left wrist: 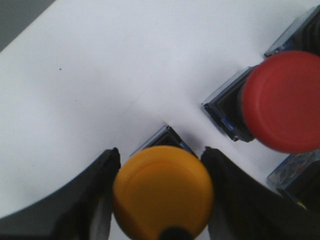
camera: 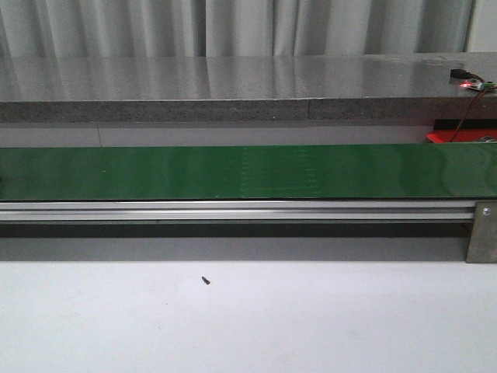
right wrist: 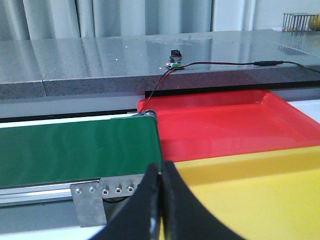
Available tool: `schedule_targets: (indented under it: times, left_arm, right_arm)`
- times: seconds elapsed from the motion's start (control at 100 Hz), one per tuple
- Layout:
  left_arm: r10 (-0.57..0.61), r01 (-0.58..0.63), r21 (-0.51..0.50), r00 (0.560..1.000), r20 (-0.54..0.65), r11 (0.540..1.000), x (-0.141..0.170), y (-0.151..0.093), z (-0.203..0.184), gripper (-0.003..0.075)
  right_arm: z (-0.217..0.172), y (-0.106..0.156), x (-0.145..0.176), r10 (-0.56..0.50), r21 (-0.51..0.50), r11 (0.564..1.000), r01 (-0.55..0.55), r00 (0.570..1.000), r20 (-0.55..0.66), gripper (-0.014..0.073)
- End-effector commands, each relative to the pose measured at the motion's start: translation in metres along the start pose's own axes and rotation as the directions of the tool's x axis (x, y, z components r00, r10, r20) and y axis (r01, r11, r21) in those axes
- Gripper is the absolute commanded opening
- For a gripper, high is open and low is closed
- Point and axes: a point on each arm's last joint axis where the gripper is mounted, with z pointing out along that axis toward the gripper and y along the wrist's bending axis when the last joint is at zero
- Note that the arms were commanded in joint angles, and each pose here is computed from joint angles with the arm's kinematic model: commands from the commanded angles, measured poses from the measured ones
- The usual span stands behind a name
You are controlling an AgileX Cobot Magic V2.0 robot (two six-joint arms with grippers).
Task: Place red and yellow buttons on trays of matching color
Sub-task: 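Set the second yellow button on the belt and release it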
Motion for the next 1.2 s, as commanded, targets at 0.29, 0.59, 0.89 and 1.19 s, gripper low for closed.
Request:
schedule_targets:
  times: [0.29,0.59,0.89,1.19]
  left_arm:
    - [0.001,-0.002,0.007,0.993,0.115,1.000,-0.015,0.000,-0.026,0.0230]
    - [0.012,-0.013,0.006,0.985,0.173,1.000,-0.014,-0.001,-0.076,0.0230]
    - [0.118,-0.141,0.052,0.943,0.310,0.989,-0.010,-0.039,-0.148,0.0230]
    - [0.295,-0.349,0.129,0.901,0.317,0.928,0.007,-0.113,-0.160,0.0230]
  right_arm:
    - [-0.003,0.002,-0.014,-0.012,-0.015,1.000,0.014,0.993,0.116,-0.0057]
    - [-0.003,0.002,-0.014,-0.012,-0.015,1.000,0.014,0.993,0.116,-0.0057]
    - [-0.003,0.002,-0.014,-0.012,-0.015,1.000,0.014,0.993,0.116,-0.0057]
    - [-0.003,0.002,-0.014,-0.012,-0.015,1.000,0.014,0.993,0.116,-0.0057]
